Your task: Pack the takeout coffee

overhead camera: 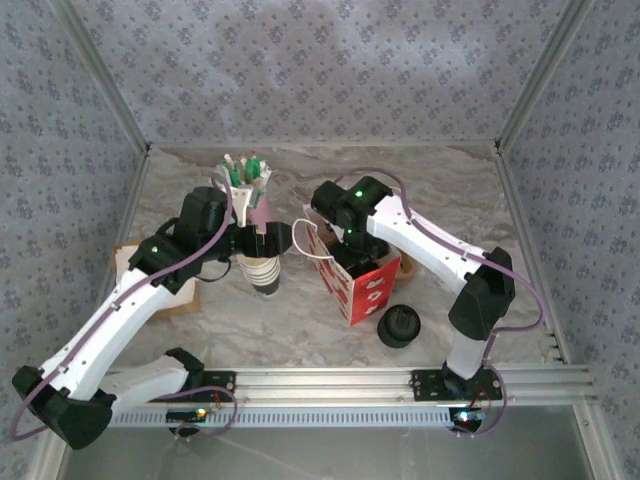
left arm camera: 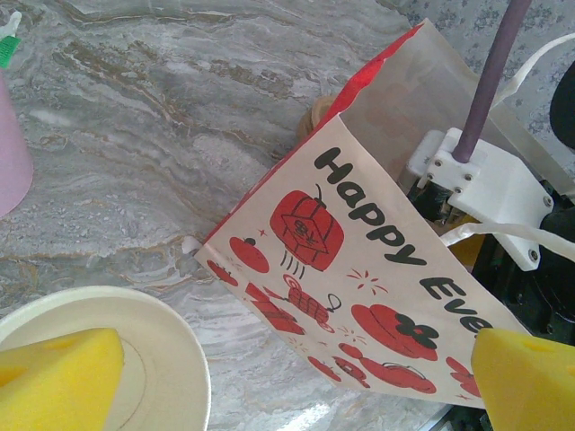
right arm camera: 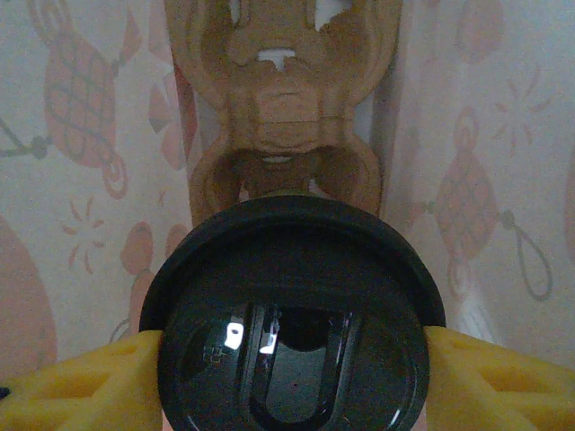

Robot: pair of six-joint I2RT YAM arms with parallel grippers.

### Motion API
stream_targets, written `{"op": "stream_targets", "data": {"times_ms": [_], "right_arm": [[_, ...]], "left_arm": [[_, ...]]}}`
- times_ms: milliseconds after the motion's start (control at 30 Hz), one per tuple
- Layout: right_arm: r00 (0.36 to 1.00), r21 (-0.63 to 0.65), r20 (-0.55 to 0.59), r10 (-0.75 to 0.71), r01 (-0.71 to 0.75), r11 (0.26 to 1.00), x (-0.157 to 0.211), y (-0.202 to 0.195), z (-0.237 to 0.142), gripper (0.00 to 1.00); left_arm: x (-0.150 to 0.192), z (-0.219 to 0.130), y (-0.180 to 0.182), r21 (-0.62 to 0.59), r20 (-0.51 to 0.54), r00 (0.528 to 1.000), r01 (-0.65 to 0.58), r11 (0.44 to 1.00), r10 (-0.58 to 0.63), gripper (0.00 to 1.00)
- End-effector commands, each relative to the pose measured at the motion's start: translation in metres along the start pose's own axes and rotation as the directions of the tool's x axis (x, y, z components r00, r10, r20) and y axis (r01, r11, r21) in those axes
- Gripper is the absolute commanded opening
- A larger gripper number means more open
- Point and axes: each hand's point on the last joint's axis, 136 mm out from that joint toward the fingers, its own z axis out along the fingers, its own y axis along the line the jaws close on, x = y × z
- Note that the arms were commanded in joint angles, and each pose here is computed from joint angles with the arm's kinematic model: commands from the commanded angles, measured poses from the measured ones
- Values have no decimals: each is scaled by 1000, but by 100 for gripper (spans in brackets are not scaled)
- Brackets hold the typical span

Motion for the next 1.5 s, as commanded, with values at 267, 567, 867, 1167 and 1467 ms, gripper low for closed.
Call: {"op": "stream_targets", "data": {"times_ms": [267, 567, 867, 1167, 1467], "right_arm": [[999, -16, 24, -27, 27, 1000, 3, 3, -7, 67], [999, -18, 37, -31, 32, 999, 6, 3, -5, 67], [999, -20, 38, -34, 35, 999, 7, 4, -4, 67], [999, -21, 32, -39, 39, 999, 7, 4, -2, 67], [998, -26, 40, -43, 44, 999, 5, 5, -3, 67]], "left_arm": [[-5, -1, -6, 19, 20, 1000, -7, 1000, 7, 99], [-5, 1, -7, 20, 17, 1000, -5, 1000, 5, 99], [-5, 3, -8, 21, 13, 1000, -8, 1000, 8, 99], [-5, 3, -9, 21, 11, 1000, -10, 1000, 9, 99], [-6, 5, -9, 20, 8, 1000, -11, 1000, 11, 100]]}}
